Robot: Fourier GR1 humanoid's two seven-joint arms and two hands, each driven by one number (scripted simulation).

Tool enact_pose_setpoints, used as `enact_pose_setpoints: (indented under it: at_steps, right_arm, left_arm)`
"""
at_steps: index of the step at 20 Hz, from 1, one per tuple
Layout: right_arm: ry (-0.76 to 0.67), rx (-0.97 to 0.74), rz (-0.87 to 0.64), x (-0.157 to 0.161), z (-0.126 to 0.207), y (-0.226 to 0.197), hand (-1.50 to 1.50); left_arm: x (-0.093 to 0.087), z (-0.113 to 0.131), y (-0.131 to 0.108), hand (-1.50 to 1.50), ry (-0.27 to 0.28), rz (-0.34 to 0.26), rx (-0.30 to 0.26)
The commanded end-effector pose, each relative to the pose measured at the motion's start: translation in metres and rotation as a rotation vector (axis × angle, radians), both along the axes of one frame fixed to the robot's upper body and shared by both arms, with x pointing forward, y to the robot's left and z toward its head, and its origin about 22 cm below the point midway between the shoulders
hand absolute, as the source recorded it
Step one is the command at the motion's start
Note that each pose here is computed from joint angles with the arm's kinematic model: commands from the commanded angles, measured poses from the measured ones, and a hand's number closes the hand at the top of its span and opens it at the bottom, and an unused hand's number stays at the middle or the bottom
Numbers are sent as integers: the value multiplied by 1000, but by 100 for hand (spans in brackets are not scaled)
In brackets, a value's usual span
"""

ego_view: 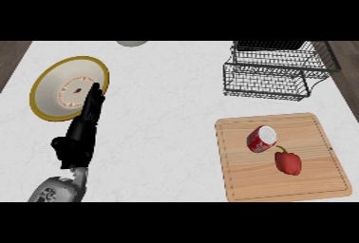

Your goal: Pick the bell pepper from the cutting board and place it in the tiered basket

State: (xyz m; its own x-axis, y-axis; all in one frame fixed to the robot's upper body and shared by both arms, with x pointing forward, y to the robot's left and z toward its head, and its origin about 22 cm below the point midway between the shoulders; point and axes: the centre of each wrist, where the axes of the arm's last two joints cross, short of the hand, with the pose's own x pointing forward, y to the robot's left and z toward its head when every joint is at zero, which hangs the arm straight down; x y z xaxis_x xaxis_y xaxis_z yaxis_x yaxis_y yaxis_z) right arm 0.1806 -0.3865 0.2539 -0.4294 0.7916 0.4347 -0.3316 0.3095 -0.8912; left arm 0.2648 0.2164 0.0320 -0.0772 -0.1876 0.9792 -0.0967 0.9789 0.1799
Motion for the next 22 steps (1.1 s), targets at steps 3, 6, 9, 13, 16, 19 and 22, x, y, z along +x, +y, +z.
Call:
enact_pose_setpoints:
  at_steps: [3, 6, 9, 13, 16, 19, 22]
  right_arm:
    - [-22, -175, -47, -38, -28, 62, -150]
    - [14, -201, -79, -45, -31, 75, -150]
    - [21, -246, -79, -50, -32, 90, -150]
    - [64, -290, -85, -40, -48, 100, -150]
    - [110, -350, -106, -28, -54, 97, -150]
    - [126, -385, -140, -41, -58, 113, -150]
    - [144, -417, -153, -37, -63, 114, -150]
  left_arm:
    - [-7, -13, -10, 0, -12, -24, 3]
    - [0, -10, -10, 0, 7, -36, 9]
    - [-5, -2, -19, 0, -21, -26, -4]
    - [-13, -6, -29, 0, -3, -22, 9]
    - [17, -10, -27, 0, -4, -48, 6]
    - [0, -2, -15, 0, -16, -28, 20]
    - [11, -7, -10, 0, -1, -29, 21]
